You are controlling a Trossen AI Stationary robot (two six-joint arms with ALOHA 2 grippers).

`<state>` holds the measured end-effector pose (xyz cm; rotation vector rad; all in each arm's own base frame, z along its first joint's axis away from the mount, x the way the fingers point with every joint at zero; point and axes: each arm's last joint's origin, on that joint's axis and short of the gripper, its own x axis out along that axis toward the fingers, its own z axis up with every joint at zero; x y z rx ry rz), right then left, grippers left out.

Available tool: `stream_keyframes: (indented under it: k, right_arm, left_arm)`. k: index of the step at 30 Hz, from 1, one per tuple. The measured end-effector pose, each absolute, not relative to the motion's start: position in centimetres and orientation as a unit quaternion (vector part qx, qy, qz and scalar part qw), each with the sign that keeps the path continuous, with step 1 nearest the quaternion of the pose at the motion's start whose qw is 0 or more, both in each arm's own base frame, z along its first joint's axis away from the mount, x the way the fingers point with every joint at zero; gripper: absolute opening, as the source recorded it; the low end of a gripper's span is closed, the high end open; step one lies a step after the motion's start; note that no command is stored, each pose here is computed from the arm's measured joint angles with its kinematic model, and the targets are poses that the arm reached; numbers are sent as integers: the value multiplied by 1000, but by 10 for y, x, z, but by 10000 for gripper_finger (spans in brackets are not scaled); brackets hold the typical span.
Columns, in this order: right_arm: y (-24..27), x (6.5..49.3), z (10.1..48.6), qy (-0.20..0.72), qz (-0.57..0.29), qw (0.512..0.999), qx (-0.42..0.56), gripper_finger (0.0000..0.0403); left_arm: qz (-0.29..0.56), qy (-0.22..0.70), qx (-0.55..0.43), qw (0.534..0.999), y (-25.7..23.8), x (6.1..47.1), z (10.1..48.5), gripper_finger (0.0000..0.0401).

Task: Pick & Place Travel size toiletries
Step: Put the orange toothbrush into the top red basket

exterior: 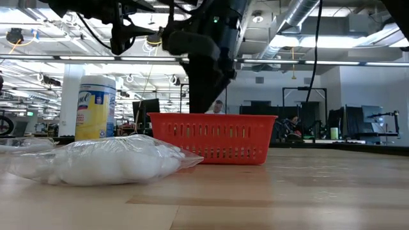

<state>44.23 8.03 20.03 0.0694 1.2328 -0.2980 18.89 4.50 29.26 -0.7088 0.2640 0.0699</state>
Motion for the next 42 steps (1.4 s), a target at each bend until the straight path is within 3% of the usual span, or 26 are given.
stream_keyframes:
  k: [5, 15, 21, 24, 27, 35, 39, 42]
  right_arm:
    - [72, 439, 229, 529, -162, 833, 31, 109]
    - [30, 403, 341, 388, -164, 905, 56, 107]
    - [-7, 366, 387, 345, -193, 915, 84, 107]
    - [-22, 348, 400, 342, -187, 908, 152, 107]
    - [-29, 332, 415, 334, -144, 918, 160, 107]
    - [-16, 294, 446, 316, -47, 948, 12, 107]
    - [-10, 287, 447, 295, 81, 952, -7, 107]
    - [-14, 288, 439, 259, 180, 948, 33, 107]
  left_arm:
    - [25, 132, -344, 929, 40, 190, 293, 209]
    - [45, 130, -345, 928, 34, 192, 291, 209]
    - [41, 144, -365, 919, 34, 195, 287, 209]
    - [18, 163, -380, 910, 34, 201, 282, 209]
    - [35, 180, -408, 894, 33, 210, 274, 209]
    - [111, 217, -478, 844, 19, 239, 244, 209]
    - [113, 245, -506, 819, 7, 246, 232, 209]
    - [110, 257, -531, 800, -3, 248, 229, 209]
